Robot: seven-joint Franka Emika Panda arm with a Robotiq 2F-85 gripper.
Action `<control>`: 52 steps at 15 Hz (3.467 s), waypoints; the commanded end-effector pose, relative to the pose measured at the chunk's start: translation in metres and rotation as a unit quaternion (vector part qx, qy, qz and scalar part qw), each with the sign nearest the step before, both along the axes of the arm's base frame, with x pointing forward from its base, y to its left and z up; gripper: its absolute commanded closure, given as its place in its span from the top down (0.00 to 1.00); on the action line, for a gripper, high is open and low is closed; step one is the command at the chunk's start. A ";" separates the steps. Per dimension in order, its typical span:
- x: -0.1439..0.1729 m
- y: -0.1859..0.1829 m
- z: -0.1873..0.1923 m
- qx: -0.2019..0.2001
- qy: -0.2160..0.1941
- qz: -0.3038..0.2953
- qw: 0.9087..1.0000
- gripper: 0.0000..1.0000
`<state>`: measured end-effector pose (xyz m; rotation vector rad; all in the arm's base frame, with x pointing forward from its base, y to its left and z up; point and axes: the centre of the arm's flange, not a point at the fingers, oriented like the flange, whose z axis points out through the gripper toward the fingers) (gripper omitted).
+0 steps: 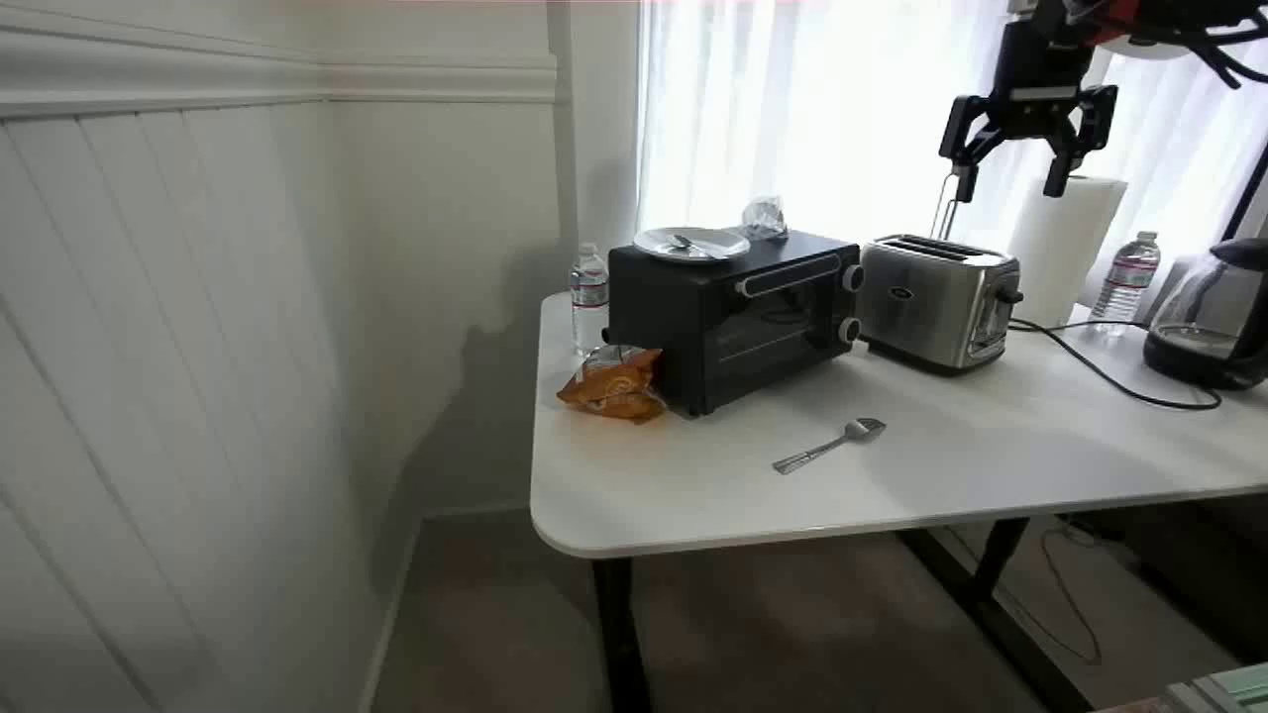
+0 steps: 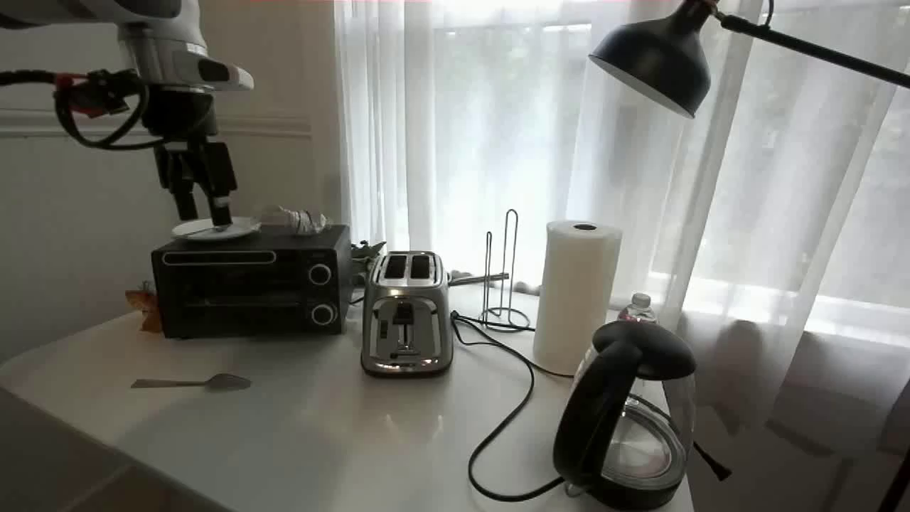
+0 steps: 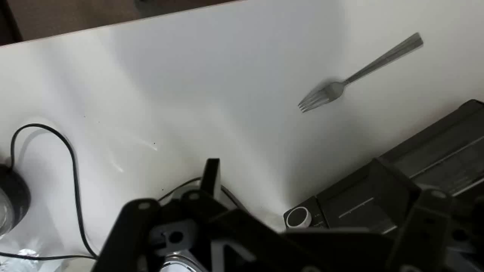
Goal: Pick up the fork and put it the right way up on the table
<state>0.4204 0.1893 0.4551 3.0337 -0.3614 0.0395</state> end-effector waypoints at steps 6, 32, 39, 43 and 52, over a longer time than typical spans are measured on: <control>0.000 0.000 0.000 0.000 0.000 0.000 1.000 1.00; 0.061 0.076 -0.198 -0.112 0.179 -0.421 0.882 1.00; 0.066 0.064 -0.211 -0.102 0.182 -0.419 0.884 1.00; 0.070 0.066 -0.223 -0.091 0.183 -0.430 0.879 1.00; 0.082 0.048 -0.268 -0.024 0.206 -0.472 0.857 1.00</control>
